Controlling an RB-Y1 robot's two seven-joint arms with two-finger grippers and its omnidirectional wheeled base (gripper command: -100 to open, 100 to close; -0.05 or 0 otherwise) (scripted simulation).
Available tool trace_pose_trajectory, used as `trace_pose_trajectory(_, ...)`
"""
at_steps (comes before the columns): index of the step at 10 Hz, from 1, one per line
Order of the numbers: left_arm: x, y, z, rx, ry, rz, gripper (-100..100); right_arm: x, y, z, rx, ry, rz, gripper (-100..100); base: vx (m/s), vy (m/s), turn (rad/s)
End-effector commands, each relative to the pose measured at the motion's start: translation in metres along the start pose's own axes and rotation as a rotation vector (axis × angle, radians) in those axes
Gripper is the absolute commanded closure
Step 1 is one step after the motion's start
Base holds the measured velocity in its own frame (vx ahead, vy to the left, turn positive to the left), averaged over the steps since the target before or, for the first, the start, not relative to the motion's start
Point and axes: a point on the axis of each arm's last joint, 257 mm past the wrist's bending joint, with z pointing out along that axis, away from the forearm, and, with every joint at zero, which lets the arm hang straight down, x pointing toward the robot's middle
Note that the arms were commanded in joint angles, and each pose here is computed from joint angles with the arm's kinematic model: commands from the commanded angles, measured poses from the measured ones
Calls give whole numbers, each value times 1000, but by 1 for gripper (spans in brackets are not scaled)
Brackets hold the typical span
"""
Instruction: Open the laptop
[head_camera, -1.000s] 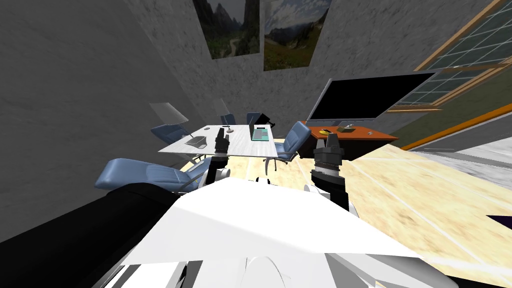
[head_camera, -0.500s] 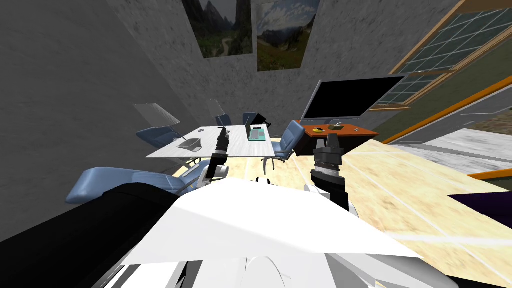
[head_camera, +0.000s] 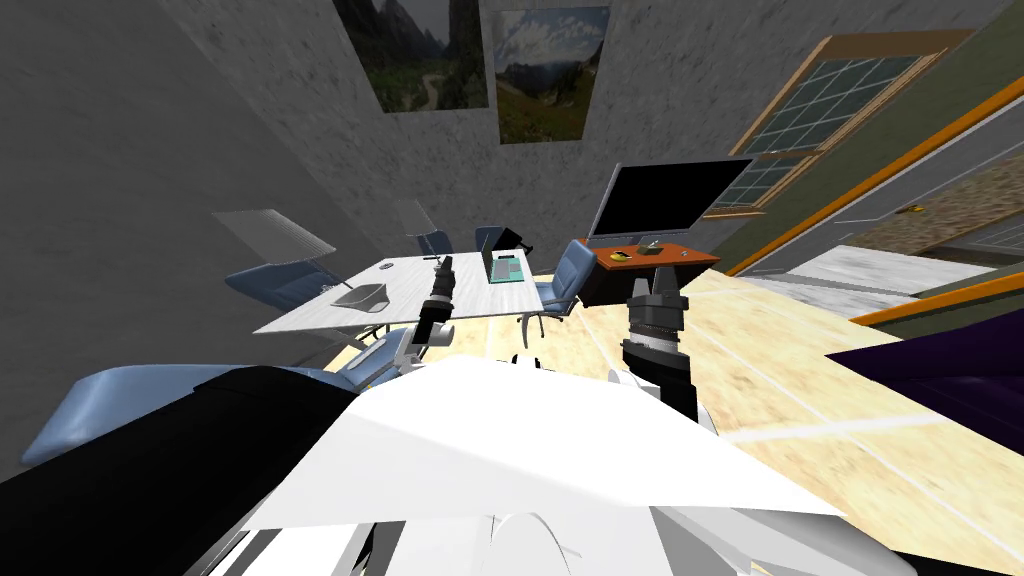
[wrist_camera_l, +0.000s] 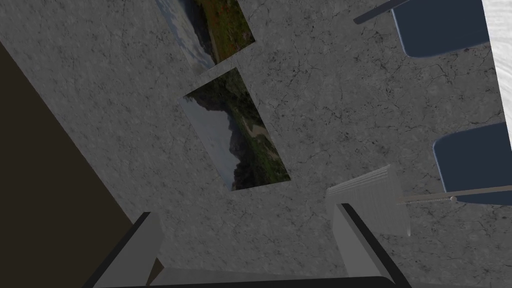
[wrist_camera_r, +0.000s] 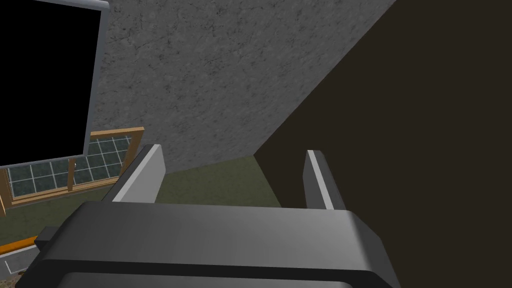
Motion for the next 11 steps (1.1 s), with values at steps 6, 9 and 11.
trace_pose_trajectory(6,-38,70,33,-200,-65,76,-100,0,0,0,0,0,0,0,-2,7,-168)
trace_pose_trajectory(9,-52,94,39,-274,-89,89,-100,0,0,0,0,0,0,0,-3,8,-157)
trace_pose_trajectory(11,-66,114,45,-339,-115,99,-100,0,0,0,0,0,0,0,-3,5,-167)
